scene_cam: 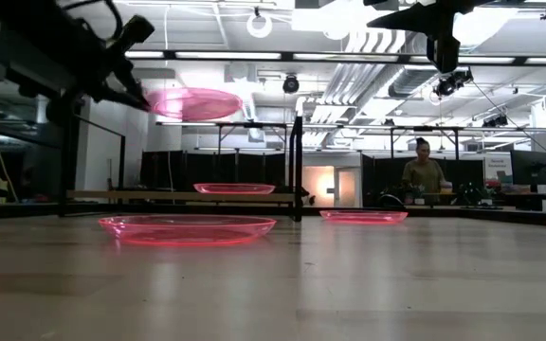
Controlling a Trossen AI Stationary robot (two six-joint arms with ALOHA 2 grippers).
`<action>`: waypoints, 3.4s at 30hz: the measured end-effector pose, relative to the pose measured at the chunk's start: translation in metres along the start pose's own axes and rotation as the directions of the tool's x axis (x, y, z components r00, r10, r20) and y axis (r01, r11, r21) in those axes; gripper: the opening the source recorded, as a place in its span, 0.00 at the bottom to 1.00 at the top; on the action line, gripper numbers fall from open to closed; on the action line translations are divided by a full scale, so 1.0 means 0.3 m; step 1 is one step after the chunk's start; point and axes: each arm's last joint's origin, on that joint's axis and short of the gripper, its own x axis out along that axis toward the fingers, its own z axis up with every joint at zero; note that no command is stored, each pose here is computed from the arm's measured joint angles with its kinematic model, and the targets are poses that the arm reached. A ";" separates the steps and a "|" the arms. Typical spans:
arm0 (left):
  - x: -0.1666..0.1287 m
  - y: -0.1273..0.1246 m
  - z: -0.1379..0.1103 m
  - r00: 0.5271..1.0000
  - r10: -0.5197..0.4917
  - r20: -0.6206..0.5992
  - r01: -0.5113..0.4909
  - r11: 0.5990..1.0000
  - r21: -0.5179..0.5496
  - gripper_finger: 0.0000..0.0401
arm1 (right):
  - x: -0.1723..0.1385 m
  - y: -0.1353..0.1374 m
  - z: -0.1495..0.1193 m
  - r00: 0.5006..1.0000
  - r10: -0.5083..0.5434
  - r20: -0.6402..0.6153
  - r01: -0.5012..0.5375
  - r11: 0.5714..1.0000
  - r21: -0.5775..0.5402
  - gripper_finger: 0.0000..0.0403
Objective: Place and stack plates onto a shelf
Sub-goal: Put the pink plate on the shelf, then stack the pink plate on top of the pink plate on the shelf
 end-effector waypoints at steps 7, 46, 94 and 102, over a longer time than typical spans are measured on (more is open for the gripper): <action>0.036 0.127 -0.092 0.997 0.064 0.035 -0.055 0.973 -0.225 0.00 | 0.000 -0.001 -0.001 1.000 -0.003 -0.002 0.003 1.000 -0.002 0.22; 0.228 0.202 0.067 0.869 0.444 0.219 -0.368 0.875 -0.313 0.00 | 0.000 0.000 -0.002 1.000 0.008 -0.013 -0.007 0.999 0.040 0.22; -0.079 -0.198 0.164 0.280 -0.830 -0.483 0.948 0.319 0.002 0.29 | -0.004 0.047 0.080 0.966 0.103 0.236 -0.129 0.987 0.100 0.22; -0.135 -0.193 0.190 0.236 -0.863 -0.447 0.967 0.256 0.016 0.28 | -0.002 0.045 0.091 0.961 0.109 0.254 -0.144 0.982 0.126 0.22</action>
